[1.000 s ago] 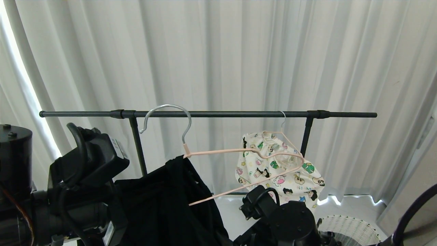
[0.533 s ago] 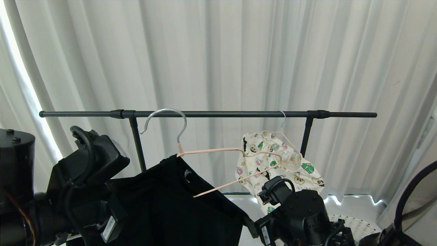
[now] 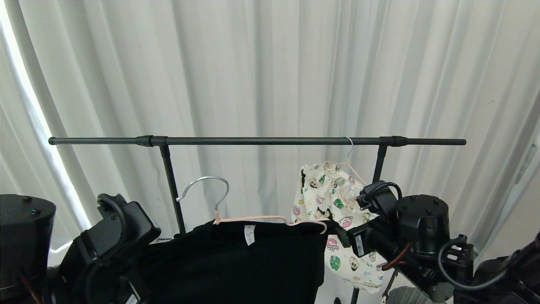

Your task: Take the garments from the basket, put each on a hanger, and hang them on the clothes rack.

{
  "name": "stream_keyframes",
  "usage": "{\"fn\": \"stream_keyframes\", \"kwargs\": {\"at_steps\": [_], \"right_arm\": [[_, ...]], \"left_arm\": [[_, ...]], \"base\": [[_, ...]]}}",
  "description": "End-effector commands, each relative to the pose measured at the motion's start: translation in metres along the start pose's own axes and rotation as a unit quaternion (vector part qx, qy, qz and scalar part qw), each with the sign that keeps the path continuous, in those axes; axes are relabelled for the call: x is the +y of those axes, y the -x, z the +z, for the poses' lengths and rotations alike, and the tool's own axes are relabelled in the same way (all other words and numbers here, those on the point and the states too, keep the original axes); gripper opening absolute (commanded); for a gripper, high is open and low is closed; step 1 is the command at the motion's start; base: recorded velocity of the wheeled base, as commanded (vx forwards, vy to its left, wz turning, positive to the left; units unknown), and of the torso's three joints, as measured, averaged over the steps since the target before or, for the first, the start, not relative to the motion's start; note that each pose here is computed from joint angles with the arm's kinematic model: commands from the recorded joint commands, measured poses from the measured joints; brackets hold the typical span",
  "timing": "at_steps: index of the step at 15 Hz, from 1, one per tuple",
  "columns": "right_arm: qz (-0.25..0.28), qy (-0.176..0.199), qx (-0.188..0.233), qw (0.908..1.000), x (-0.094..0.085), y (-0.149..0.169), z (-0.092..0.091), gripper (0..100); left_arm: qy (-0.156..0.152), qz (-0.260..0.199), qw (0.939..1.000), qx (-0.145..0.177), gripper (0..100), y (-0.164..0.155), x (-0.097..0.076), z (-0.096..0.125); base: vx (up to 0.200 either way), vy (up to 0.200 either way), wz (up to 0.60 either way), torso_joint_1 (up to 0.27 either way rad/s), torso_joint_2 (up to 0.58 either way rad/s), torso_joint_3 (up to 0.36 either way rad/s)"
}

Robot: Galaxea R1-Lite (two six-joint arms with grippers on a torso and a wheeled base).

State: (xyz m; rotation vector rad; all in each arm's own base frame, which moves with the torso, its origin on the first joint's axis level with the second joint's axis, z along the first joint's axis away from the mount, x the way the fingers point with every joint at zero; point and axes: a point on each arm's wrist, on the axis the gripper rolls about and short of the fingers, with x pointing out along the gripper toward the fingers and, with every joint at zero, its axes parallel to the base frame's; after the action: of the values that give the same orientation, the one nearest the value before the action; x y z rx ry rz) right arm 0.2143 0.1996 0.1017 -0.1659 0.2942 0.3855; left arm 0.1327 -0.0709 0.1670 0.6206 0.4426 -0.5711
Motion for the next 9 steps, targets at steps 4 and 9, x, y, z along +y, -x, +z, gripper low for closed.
{"fn": "stream_keyframes", "kwargs": {"at_steps": [4, 9], "right_arm": [[0.054, 0.024, -0.062, 0.9963, -0.008, 0.023, 0.030, 100], [0.148, 0.055, -0.063, 0.9855, -0.008, 0.052, 0.041, 100]], "left_arm": [[-0.013, 0.014, 0.9978, 0.064, 0, -0.018, -0.004, -0.009], [0.000, 0.004, 0.9981, 0.061, 0, -0.021, -0.004, -0.007]], "base": [[0.000, 0.000, 0.00, 0.000, 0.00, 0.000], [0.000, 0.000, 0.00, 0.000, 0.00, 0.000]]}}
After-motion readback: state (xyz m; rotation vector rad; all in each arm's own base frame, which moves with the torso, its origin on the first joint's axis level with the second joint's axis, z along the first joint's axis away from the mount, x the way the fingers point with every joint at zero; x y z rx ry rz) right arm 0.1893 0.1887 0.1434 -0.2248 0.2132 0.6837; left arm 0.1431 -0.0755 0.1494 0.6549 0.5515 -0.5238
